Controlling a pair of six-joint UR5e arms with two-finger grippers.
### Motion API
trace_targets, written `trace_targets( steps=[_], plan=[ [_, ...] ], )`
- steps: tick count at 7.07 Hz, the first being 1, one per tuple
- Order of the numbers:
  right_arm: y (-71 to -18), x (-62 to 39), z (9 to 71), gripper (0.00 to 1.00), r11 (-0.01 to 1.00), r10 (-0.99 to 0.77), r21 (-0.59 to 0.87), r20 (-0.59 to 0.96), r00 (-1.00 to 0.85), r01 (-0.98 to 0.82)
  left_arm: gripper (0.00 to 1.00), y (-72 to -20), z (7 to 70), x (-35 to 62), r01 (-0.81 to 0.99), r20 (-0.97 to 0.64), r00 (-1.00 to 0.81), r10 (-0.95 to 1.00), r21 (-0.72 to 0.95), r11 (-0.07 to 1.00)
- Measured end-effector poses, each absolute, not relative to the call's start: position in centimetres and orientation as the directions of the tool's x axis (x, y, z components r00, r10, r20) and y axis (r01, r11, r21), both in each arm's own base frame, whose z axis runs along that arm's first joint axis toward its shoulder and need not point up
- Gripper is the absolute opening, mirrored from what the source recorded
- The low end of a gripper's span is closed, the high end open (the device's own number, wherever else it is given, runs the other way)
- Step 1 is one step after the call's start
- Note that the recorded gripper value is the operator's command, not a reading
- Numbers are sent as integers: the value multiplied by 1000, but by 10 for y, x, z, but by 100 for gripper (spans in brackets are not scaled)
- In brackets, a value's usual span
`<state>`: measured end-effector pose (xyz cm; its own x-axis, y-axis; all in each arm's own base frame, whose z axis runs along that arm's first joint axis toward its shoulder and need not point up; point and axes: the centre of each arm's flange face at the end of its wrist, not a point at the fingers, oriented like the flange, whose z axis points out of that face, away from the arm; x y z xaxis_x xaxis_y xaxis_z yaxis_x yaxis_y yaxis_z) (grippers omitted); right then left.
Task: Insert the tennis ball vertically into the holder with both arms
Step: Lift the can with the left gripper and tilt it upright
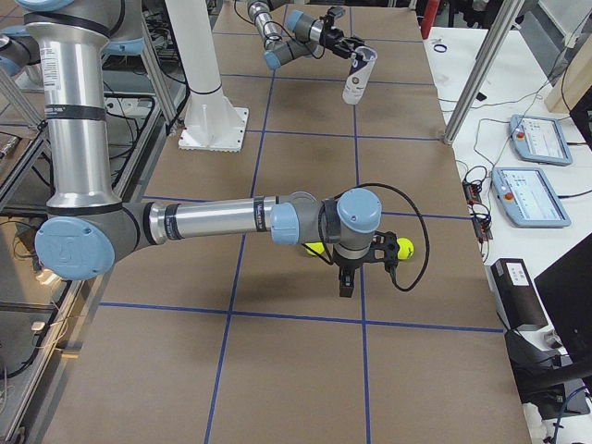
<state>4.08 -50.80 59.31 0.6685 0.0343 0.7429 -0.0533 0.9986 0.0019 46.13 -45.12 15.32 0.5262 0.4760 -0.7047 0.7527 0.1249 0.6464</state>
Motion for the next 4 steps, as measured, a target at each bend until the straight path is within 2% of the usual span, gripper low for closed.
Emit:
trace_targets(
  steps=[2,4],
  plan=[
    [-508,41,593,100,999,34,2,744,667,-53,34,-447,171,481,755,-712,540,449,646,115],
    [-508,40,592,100,999,32,4,745,666,-52,32,-419,182,498,792,-738,521,429,605,78]
  ],
)
